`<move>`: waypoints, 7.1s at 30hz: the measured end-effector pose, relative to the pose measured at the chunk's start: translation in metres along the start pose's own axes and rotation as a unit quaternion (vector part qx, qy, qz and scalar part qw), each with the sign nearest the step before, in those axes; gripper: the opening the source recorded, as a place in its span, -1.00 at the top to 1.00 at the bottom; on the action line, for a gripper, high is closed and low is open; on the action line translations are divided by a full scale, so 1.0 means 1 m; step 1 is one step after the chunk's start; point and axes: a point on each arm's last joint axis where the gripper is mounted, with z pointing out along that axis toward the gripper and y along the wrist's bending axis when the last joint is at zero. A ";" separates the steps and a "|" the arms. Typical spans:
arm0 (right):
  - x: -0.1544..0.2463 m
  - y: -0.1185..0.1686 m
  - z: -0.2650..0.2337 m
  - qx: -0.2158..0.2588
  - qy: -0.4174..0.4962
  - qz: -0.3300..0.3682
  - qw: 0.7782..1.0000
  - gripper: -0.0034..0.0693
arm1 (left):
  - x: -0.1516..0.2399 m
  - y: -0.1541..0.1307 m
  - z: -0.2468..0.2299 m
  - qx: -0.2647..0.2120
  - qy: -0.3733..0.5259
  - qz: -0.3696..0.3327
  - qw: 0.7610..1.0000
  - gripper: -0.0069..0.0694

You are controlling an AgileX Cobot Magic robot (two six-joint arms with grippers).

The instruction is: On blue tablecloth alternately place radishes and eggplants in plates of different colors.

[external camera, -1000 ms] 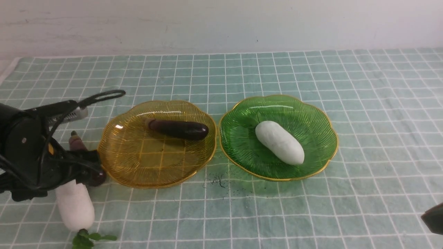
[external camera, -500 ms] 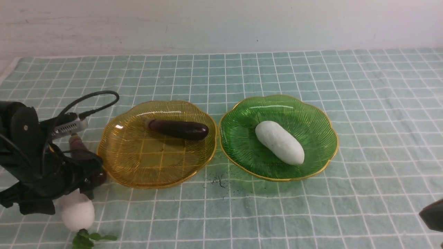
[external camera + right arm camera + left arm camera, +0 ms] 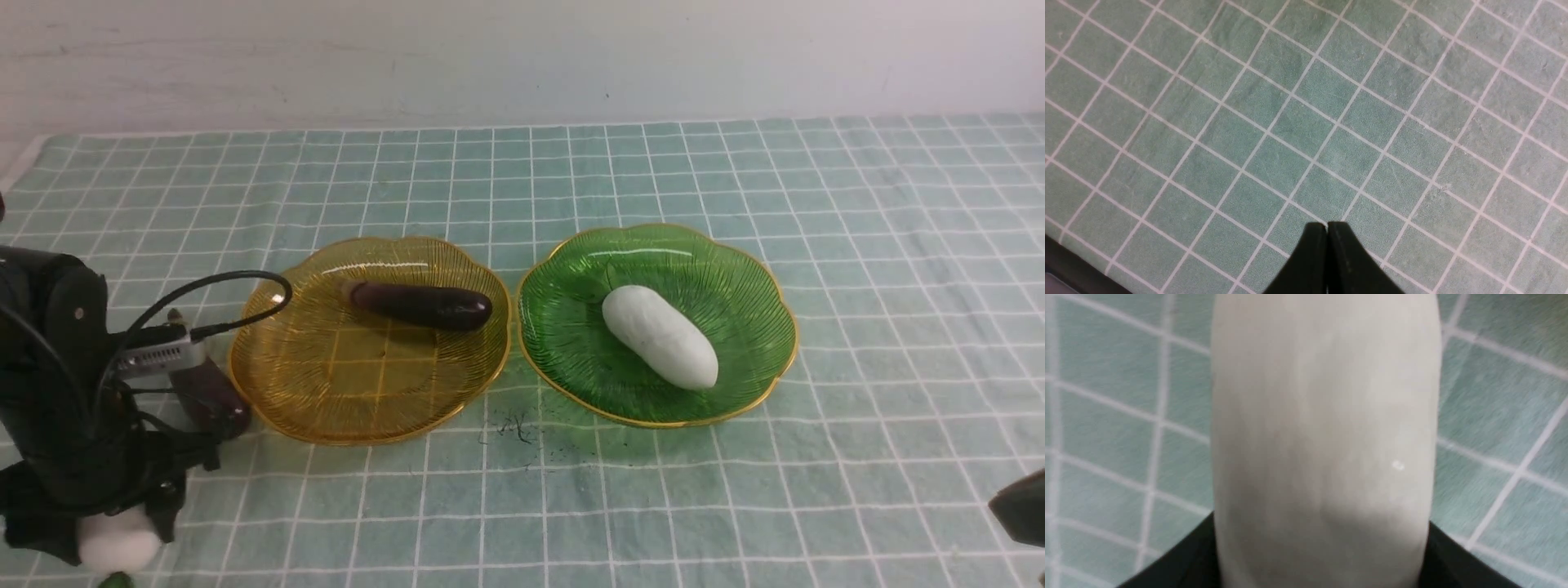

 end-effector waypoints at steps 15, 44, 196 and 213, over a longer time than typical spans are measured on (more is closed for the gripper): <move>-0.002 -0.001 0.000 0.004 -0.011 -0.001 1.000 0.95 | 0.009 -0.085 -0.108 0.311 -0.058 0.132 0.939 -0.35; 0.070 0.012 -0.068 0.040 -0.157 0.021 0.987 0.95 | -0.075 -0.253 -0.106 0.385 -0.074 0.225 0.892 -0.50; 0.166 -0.002 0.085 0.195 -0.383 0.172 0.886 0.95 | -0.121 -0.092 -0.170 0.260 -0.187 0.229 0.919 0.84; 0.167 -0.004 0.085 0.221 -0.379 0.169 0.883 0.95 | 0.031 0.014 -0.267 0.208 -0.327 0.236 0.891 0.84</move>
